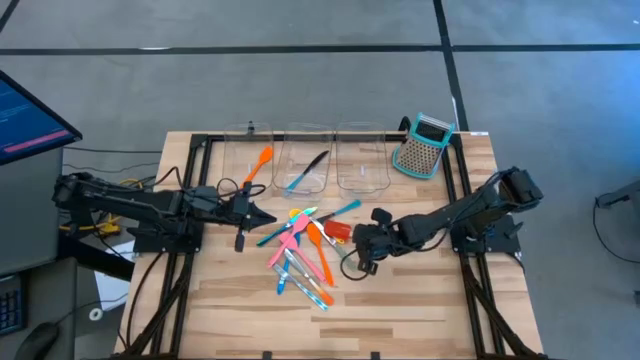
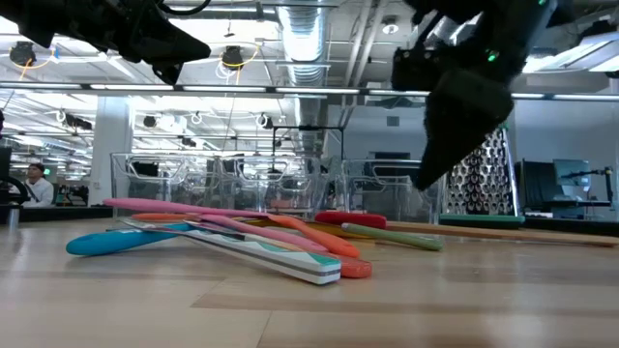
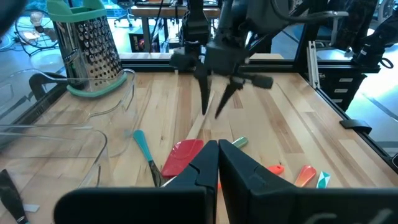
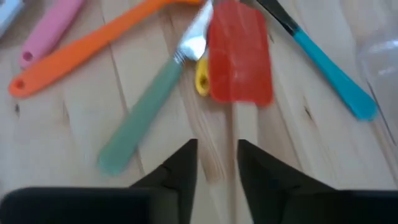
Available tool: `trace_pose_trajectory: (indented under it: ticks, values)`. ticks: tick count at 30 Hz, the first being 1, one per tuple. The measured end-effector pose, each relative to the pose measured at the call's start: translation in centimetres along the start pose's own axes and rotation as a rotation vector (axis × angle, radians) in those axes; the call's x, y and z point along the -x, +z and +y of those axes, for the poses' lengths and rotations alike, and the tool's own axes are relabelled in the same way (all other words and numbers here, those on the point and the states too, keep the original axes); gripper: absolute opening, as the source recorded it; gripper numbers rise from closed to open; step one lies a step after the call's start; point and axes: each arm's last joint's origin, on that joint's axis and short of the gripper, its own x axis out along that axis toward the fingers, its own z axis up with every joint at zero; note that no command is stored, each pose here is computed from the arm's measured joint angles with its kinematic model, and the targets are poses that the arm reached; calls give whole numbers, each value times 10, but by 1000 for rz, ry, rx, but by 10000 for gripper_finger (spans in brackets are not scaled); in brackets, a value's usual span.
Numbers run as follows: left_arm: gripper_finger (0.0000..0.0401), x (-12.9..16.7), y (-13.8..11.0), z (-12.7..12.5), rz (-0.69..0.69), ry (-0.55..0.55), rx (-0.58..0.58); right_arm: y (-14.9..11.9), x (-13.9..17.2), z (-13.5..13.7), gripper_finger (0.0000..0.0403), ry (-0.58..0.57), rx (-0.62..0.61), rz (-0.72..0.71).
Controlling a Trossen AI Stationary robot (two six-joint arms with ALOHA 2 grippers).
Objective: Pick & Place Kitchen Items
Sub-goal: Put the red spatula into the left transparent bin
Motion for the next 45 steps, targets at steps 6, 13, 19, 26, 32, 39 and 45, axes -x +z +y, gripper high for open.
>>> trace_pose_trajectory:
  ticks: [6, 13, 19, 26, 32, 39, 45]
  values:
    - [1, 0, 0, 0, 1, 0, 0, -1, -22, 4, 178, -55, 64, 38]
    - [1, 0, 0, 0, 6, 0, -1, 3, -39, 7, 217, -105, 97, 41]
    - [1, 0, -1, 0, 16, 0, -1, 5, -53, 4, 217, -137, 103, 66]
    - [1, 0, -2, 0, 23, 1, -2, 6, -58, 1, 185, -147, 92, 69]
    - [1, 0, -2, 0, 26, 1, -2, 5, -56, -1, 130, -152, 95, 78]
    - [1, 0, -3, 0, 29, 1, 1, 5, -56, -1, 69, -158, 99, 82]
    - [1, 0, -3, 0, 30, 1, 1, 5, -54, -2, 57, -171, 102, 77]
